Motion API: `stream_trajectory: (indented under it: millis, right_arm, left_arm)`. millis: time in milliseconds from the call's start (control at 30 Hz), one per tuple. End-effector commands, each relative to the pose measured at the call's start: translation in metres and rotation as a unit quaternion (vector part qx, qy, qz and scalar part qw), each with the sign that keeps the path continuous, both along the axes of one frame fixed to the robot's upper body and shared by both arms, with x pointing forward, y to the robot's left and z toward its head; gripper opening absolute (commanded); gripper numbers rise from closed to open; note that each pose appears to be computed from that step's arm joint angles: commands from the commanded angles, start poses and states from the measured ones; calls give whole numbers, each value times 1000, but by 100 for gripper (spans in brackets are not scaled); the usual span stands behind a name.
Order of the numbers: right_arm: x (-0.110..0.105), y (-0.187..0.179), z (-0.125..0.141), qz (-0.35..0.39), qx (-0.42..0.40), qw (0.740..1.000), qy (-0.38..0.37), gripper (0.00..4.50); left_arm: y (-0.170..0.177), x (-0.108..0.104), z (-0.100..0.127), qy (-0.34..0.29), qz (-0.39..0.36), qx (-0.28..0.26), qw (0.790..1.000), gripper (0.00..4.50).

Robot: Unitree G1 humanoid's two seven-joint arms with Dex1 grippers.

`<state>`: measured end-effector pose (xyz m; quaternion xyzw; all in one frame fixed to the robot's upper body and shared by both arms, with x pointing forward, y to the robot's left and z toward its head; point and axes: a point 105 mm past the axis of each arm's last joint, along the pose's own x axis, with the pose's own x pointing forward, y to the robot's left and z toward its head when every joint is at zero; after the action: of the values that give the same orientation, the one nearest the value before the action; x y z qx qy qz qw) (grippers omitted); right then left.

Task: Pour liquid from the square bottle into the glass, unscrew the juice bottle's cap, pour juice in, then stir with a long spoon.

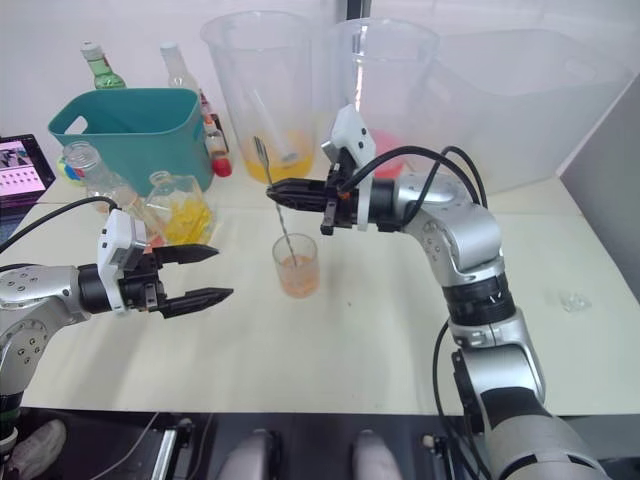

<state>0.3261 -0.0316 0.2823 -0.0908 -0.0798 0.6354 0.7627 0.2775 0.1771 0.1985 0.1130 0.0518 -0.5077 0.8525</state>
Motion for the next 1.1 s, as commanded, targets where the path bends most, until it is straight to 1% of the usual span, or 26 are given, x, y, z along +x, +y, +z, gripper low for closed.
stream_trajectory:
  millis: [33,300,433,500,633,700,900,1000,1100]
  right_arm:
    - [-10,-5,21,8,11,1000,-28,0]
    - [-1,-16,28,-17,-6,999,-34,0]
    - [2,-21,39,-28,6,999,-41,0]
    - [3,-21,39,-30,6,999,-43,0]
    - [6,-8,28,-25,10,999,-44,0]
    - [7,-3,27,-24,17,998,-47,0]
    - [2,11,32,-1,47,998,-45,0]
    - [-3,14,30,14,48,998,-35,0]
    - [-16,15,25,58,38,998,4,0]
  left_arm:
    - [-3,0,7,-21,-9,2,1000,447]
    - [-5,0,6,-22,-10,2,1000,447]
    - [-3,0,8,-23,-7,2,1000,447]
    - [-3,0,8,-24,-7,2,1000,447]
    - [-5,1,8,-26,-8,1,1000,447]
    - [-5,1,9,-27,-8,1,1000,447]
    - [-5,1,10,-28,-5,2,1000,447]
    - [-5,2,10,-28,-4,2,1000,447]
    - [-5,2,9,-29,-4,2,1000,447]
